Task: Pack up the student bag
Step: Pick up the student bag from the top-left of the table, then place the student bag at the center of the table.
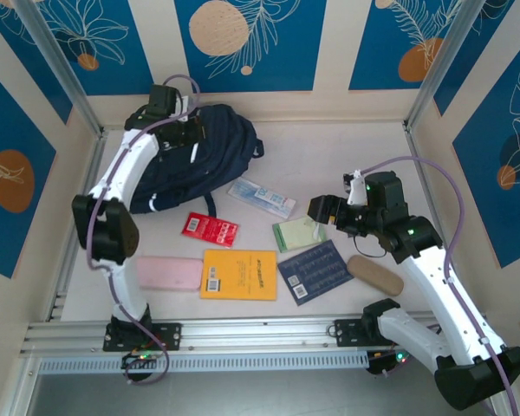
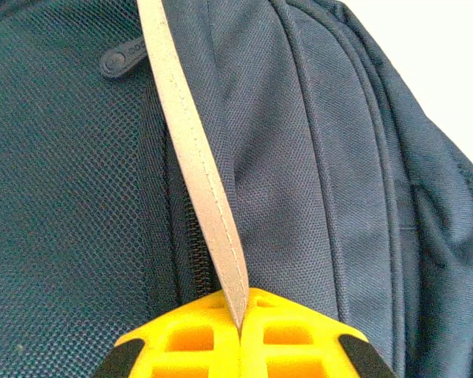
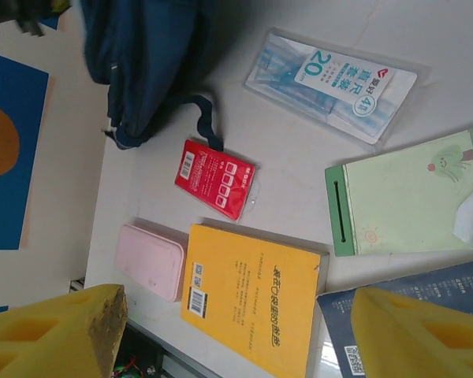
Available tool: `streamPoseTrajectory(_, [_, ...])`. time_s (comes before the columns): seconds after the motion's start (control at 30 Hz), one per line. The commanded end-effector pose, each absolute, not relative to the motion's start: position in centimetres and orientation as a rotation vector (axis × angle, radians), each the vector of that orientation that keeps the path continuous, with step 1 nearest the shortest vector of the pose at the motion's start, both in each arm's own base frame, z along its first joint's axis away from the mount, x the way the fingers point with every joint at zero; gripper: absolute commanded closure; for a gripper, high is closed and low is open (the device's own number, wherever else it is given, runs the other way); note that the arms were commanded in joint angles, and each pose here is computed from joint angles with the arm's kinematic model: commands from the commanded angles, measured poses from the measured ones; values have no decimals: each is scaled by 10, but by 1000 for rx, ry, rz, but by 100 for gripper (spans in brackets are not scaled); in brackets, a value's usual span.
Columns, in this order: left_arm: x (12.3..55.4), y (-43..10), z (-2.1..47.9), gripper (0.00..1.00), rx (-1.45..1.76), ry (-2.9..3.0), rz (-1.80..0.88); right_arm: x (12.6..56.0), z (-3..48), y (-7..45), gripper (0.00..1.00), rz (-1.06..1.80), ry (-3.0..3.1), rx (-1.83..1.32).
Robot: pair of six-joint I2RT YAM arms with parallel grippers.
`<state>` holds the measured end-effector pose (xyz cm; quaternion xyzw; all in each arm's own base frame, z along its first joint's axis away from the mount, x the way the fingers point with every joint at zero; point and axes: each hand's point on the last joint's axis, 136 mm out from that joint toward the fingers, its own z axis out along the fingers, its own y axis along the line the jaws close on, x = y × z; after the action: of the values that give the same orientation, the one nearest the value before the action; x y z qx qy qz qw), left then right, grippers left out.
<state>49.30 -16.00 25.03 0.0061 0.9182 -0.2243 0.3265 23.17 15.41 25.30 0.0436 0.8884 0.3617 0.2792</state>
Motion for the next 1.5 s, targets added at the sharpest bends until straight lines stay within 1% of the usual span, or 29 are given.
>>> streamPoseTrajectory(0.0, [458,-205,312,100,261,2231,-696,231,261,157,23,989,2382,97])
streamPoseTrajectory(0.07, [440,-215,320,100,314,2205,-713,233,262,158,21,997,2388,117])
streamPoseTrajectory(0.17, [407,-242,326,100,426,2216,-809,232,266,165,14,1068,2392,132])
streamPoseTrajectory(0.27, [376,-270,311,100,546,2265,-859,230,271,173,8,1161,2392,160])
streamPoseTrajectory(0.43, [343,-298,261,100,674,2364,-898,226,262,175,9,1212,2412,234])
streamPoseTrajectory(0.57, [324,-316,231,100,741,2421,-929,224,233,173,11,1209,2478,316])
streamPoseTrajectory(0.77, [310,-330,223,100,774,2423,-1003,230,178,178,14,1239,2587,535])
streamPoseTrajectory(0.87, [307,-332,222,100,778,2422,-1020,232,163,190,16,1292,2603,601])
streamPoseTrajectory(0.97, [304,-334,223,100,773,2415,-1053,231,153,204,18,1309,2637,589])
streamPoseTrajectory(1.03, [301,-336,225,100,771,2410,-1079,231,148,208,21,1292,2660,589])
streamPoseTrajectory(1.1, [298,-338,226,100,773,2406,-1103,232,142,209,25,1273,2673,608])
streamPoseTrajectory(1.17, [297,-337,224,100,776,2408,-1098,232,140,206,36,1250,2682,614])
streamPoseTrajectory(1.23, [297,-335,221,100,776,2417,-1077,230,140,195,40,1125,2710,610])
streamPoseTrajectory(1.3, [297,-333,218,100,774,2423,-1063,225,143,171,43,899,2737,654])
streamPoseTrajectory(1.33, [297,-332,217,100,770,2426,-1057,224,145,162,46,832,2737,681])
streamPoseTrajectory(1.37, [297,-332,215,100,769,2429,-1055,220,151,151,51,760,2732,711])
streamPoseTrajectory(1.47, [296,-332,211,100,765,2431,-1061,221,170,154,59,805,2694,661])
